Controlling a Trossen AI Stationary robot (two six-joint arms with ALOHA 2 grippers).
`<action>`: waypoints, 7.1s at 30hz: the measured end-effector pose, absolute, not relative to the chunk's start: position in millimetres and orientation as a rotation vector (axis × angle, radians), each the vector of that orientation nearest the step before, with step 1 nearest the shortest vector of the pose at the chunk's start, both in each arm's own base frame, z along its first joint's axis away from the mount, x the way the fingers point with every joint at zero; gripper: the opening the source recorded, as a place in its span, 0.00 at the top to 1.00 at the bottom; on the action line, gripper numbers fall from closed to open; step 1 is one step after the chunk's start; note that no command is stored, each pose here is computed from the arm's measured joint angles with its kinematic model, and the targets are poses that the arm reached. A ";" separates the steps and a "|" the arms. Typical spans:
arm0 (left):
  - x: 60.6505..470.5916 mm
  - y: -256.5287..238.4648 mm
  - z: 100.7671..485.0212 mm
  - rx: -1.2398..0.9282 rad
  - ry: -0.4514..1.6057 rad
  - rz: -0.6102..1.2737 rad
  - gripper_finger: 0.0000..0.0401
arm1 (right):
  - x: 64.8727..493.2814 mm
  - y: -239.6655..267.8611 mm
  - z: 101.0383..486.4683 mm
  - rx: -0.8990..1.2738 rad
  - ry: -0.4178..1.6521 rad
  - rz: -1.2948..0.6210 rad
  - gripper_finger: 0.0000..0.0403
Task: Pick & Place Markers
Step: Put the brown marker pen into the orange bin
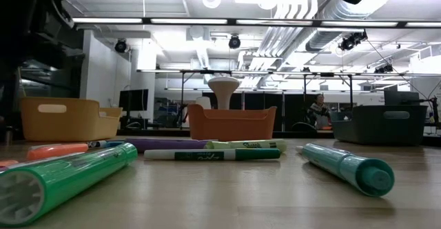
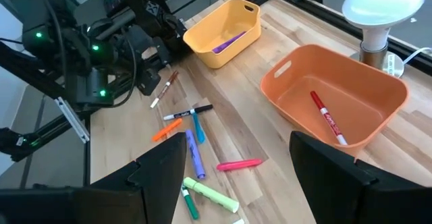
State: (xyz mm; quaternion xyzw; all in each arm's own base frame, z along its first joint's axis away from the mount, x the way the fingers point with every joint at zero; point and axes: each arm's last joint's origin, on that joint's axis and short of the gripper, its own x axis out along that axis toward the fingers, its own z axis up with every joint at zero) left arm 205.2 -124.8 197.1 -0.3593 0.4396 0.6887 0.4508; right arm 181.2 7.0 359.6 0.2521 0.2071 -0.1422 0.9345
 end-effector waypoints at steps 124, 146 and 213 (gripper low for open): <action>179.5 -90.9 138.6 -0.347 1.538 0.502 0.53 | 185.2 41.5 347.2 0.506 0.574 -0.134 0.37; 173.3 -88.1 132.1 -0.372 1.554 0.537 0.53 | 185.1 42.7 347.0 0.586 0.587 -0.121 0.37; 209.4 -104.5 186.4 -0.327 1.442 0.439 0.94 | 185.1 43.1 346.8 0.508 0.596 -0.080 0.37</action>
